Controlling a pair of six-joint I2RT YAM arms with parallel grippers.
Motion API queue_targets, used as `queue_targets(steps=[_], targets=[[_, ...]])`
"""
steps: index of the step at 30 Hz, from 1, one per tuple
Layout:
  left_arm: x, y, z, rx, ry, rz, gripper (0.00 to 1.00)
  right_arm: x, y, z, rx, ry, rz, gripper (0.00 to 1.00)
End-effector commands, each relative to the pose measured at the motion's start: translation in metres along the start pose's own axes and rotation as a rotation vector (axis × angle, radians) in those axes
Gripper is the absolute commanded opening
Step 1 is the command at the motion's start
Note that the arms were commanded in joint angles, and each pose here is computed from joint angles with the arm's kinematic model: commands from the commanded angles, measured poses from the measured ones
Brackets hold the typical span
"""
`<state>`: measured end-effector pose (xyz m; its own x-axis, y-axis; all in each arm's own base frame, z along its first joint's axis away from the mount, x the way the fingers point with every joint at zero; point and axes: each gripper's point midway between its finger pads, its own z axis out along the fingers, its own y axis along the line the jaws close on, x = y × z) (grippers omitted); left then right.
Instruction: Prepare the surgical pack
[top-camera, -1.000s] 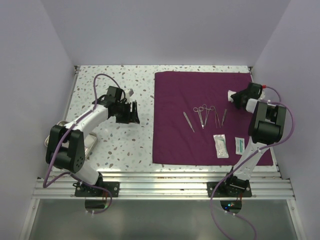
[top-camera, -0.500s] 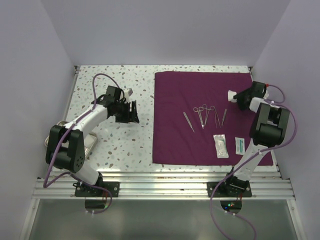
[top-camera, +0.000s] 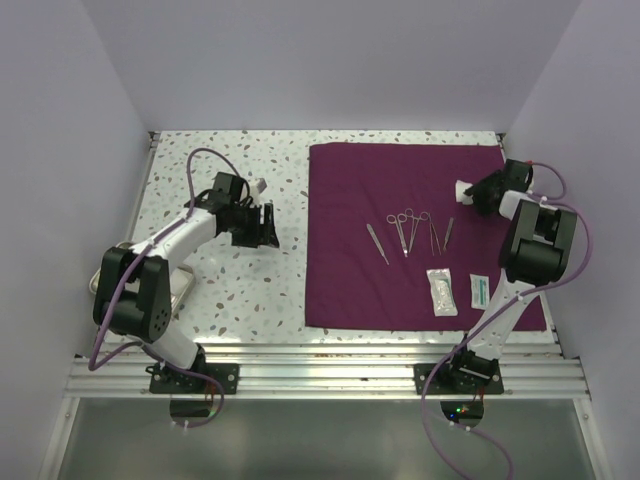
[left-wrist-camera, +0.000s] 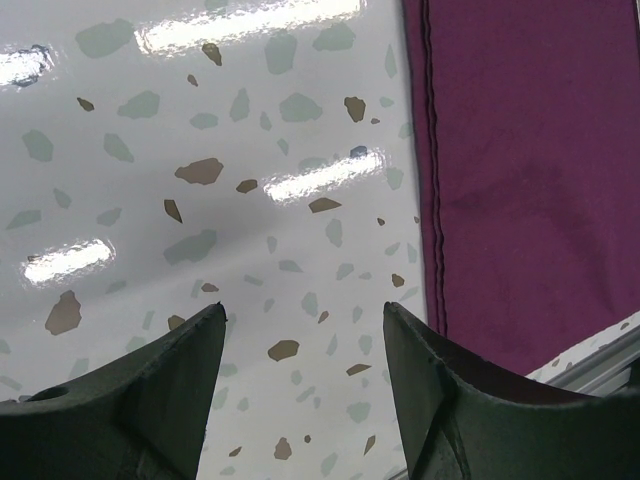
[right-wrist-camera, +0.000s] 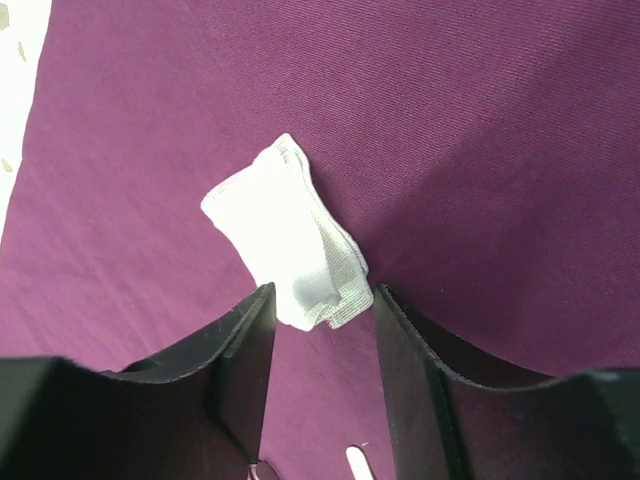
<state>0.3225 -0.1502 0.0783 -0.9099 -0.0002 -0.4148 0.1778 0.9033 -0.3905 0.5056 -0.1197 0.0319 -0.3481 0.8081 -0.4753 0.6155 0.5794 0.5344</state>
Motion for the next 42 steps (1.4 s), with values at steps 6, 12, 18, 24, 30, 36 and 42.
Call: queue_targets(steps=[6, 12, 18, 24, 30, 36, 42], targets=[[-0.016, -0.005, 0.001, 0.030, -0.038, 0.022, 0.68, 0.010, -0.003, 0.012, -0.002, 0.054, -0.010, 0.36], [-0.014, -0.004, 0.002, 0.028, -0.031, 0.023, 0.68, 0.008, -0.005, 0.016, 0.017, 0.054, -0.002, 0.30], [-0.016, -0.002, 0.001, 0.028, -0.033, 0.023, 0.68, 0.008, -0.010, 0.018, 0.047, 0.056, 0.013, 0.25], [-0.015, 0.000, 0.002, 0.030, -0.030, 0.015, 0.68, 0.007, -0.009, 0.018, 0.051, 0.065, 0.015, 0.03], [-0.017, 0.000, 0.002, 0.032, -0.034, 0.014, 0.68, 0.001, -0.002, 0.015, 0.034, 0.056, 0.021, 0.00], [-0.018, 0.005, -0.001, 0.008, -0.037, 0.002, 0.68, -0.008, 0.011, -0.008, 0.000, 0.007, 0.078, 0.00], [-0.022, 0.014, -0.003, -0.009, -0.050, -0.085, 0.69, -0.014, 0.029, -0.036, -0.055, -0.022, 0.129, 0.00]])
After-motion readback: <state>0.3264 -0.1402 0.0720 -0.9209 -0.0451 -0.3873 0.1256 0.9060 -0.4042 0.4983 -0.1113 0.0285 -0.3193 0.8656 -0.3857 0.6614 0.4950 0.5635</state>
